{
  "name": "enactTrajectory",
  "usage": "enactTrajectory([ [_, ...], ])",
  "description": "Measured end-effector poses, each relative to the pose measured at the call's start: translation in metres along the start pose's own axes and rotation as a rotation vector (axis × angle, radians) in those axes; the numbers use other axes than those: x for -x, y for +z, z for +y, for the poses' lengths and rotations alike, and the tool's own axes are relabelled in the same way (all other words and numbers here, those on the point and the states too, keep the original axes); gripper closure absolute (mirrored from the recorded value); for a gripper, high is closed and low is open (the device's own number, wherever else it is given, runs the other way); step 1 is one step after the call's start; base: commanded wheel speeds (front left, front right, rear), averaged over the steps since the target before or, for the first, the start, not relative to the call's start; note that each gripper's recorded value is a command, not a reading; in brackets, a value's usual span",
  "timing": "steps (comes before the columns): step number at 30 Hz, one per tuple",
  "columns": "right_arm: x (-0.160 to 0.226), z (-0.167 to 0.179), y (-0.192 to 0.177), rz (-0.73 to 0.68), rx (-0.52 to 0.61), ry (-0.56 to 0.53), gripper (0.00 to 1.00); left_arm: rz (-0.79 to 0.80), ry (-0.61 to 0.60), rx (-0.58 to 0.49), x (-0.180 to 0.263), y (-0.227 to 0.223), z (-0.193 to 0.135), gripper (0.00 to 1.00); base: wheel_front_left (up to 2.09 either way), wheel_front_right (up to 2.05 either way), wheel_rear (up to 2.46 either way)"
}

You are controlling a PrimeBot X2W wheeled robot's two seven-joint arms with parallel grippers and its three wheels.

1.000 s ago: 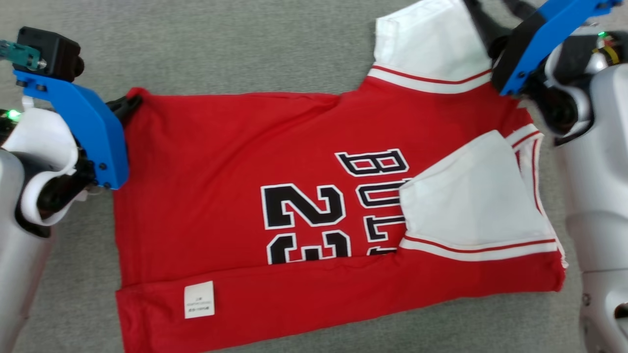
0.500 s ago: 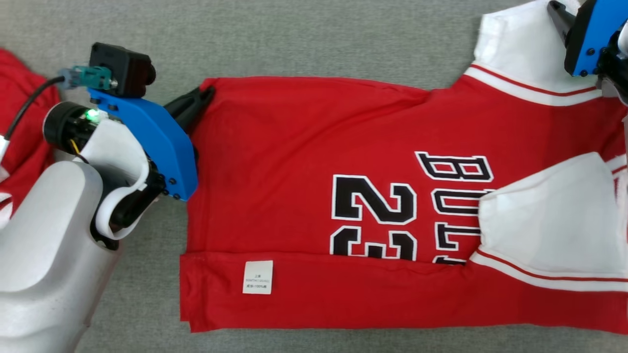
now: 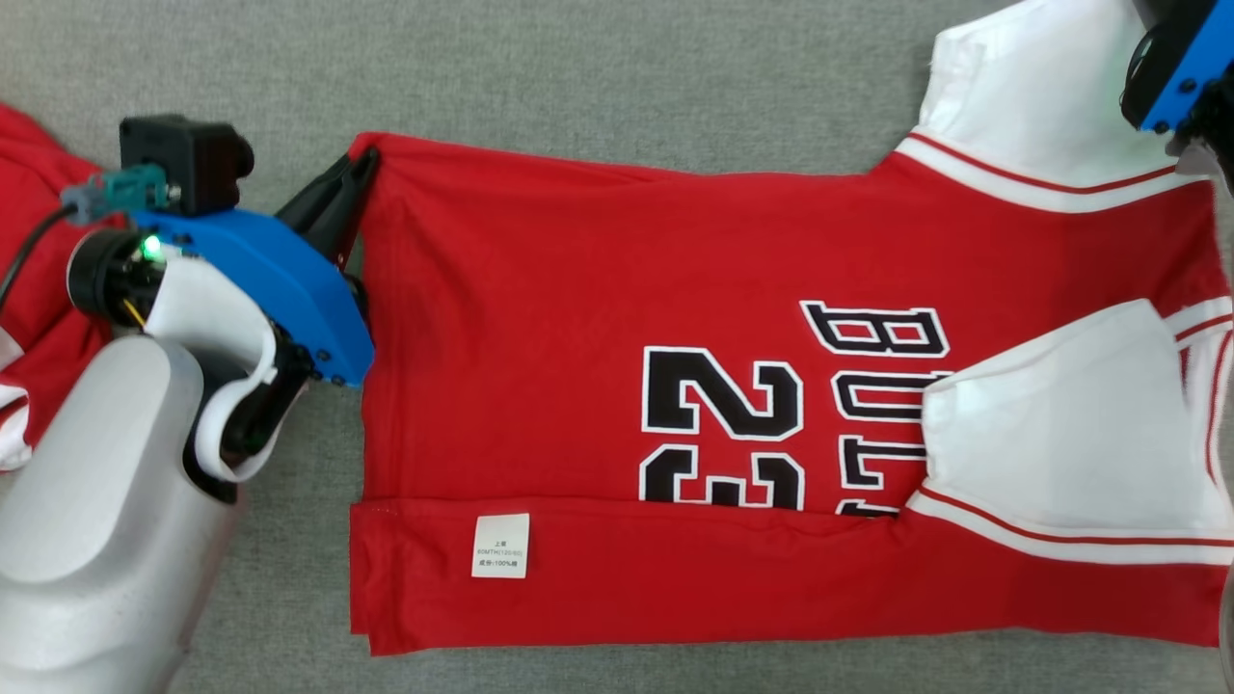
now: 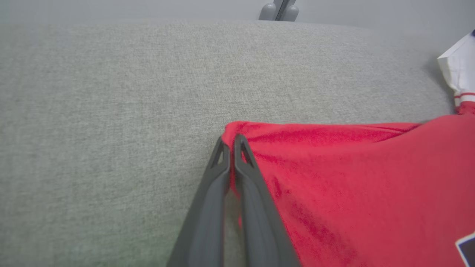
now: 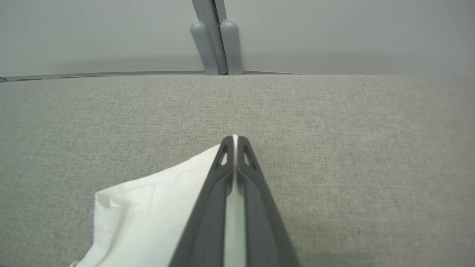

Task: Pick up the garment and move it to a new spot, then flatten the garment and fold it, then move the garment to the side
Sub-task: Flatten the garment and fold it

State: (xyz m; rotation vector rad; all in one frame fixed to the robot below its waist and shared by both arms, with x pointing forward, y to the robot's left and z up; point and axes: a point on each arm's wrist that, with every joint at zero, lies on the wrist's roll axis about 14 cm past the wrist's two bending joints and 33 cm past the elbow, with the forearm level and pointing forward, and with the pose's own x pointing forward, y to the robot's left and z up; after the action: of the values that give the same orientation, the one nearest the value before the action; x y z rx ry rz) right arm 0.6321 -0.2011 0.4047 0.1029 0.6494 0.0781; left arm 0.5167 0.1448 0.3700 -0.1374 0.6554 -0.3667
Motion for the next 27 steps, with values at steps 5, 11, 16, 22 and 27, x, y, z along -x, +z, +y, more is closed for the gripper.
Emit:
enactTrajectory([
  [5, 0.030, -0.009, 0.009, -0.060, -0.003, 0.004, 1.00, -0.108, 0.003, 0.055, 0.011, 0.009, -0.008, 1.00, 0.00, 0.00, 0.00],
  [11, 0.072, -0.018, 0.008, -0.116, -0.020, 0.020, 1.00, -0.212, 0.003, 0.104, 0.033, 0.011, -0.019, 1.00, 0.00, 0.00, 0.00],
  [16, 0.114, -0.019, -0.007, -0.128, -0.042, 0.043, 1.00, -0.301, -0.015, 0.114, 0.056, 0.010, -0.033, 1.00, 0.00, 0.00, 0.00],
  [22, 0.149, -0.024, -0.043, -0.063, -0.048, 0.039, 1.00, -0.275, -0.037, 0.042, 0.070, -0.012, -0.041, 1.00, 0.00, 0.00, 0.00],
  [27, 0.176, -0.020, -0.074, -0.030, -0.099, 0.048, 1.00, -0.267, -0.025, 0.015, 0.078, -0.026, -0.043, 1.00, 0.00, 0.00, 0.00],
])
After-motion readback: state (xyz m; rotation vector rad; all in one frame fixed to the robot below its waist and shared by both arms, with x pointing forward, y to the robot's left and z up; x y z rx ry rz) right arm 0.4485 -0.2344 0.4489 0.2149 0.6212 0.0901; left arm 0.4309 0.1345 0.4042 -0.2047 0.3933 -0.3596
